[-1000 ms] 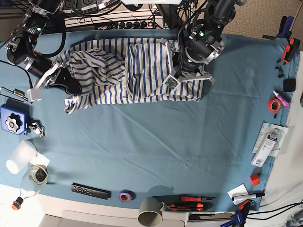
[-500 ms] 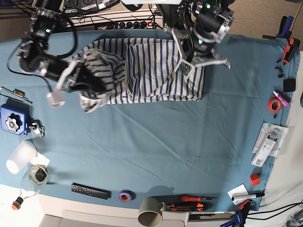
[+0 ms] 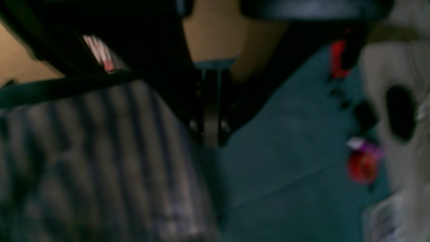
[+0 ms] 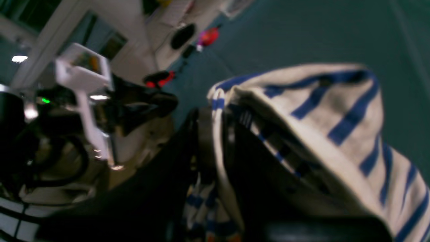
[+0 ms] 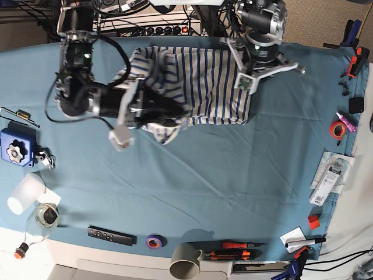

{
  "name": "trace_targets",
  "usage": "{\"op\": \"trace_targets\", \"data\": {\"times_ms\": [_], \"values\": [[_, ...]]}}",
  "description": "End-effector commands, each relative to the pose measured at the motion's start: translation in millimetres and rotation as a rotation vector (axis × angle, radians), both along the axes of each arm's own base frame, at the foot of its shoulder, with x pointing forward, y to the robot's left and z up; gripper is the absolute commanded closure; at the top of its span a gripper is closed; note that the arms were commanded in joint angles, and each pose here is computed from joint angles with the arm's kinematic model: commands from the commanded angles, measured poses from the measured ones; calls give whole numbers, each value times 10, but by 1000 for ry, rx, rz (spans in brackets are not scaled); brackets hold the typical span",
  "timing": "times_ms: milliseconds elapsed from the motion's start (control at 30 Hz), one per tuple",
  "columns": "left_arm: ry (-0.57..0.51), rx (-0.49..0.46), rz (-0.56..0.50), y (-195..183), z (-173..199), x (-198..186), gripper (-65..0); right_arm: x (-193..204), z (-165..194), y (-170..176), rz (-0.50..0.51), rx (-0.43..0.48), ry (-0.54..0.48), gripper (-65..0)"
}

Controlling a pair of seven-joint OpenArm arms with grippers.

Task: Fold the T-shirt properly
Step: 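Fold the held end with the right gripper over onto the stack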

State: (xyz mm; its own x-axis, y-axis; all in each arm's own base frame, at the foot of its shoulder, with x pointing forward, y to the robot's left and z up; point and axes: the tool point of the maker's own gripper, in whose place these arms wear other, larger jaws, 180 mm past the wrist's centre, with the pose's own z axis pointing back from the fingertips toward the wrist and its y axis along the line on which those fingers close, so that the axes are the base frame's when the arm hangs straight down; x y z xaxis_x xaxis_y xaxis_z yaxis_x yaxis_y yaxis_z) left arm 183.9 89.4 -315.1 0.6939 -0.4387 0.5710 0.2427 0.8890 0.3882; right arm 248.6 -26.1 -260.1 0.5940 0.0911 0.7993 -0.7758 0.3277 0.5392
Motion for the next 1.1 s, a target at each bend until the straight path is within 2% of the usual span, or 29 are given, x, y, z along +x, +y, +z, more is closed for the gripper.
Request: {"op": "trace_targets", "data": {"times_ms": [0, 133, 233, 367, 533, 733, 767, 900, 1067], "values": [[-32, 8, 22, 42, 73, 8, 0, 36, 204, 98, 23, 62, -50, 0], [-26, 39, 37, 99, 63, -38, 0, -4, 296, 365, 94, 101, -68, 0], [-22, 72, 95, 211, 71, -68, 0, -19, 346, 515, 116, 139, -67, 0], [-54, 123, 188, 388, 138, -78, 0, -5, 153, 680, 131, 74, -44, 0], [-55, 125, 188, 390, 140, -77, 0, -50, -88, 835, 172, -29, -27, 0], [-52, 125, 190, 392, 137, -81, 0, -176, -142, 954, 230, -48, -21, 0], [-51, 126, 190, 392, 135, -83, 0, -181, -168, 963, 233, -63, -23, -7], [-52, 125, 189, 391, 136, -82, 0, -154, -227, 982, 222, -103, -34, -122], [-52, 125, 189, 390, 137, -81, 0, -89, -298, 1058, 195, -160, -58, -126]]}}
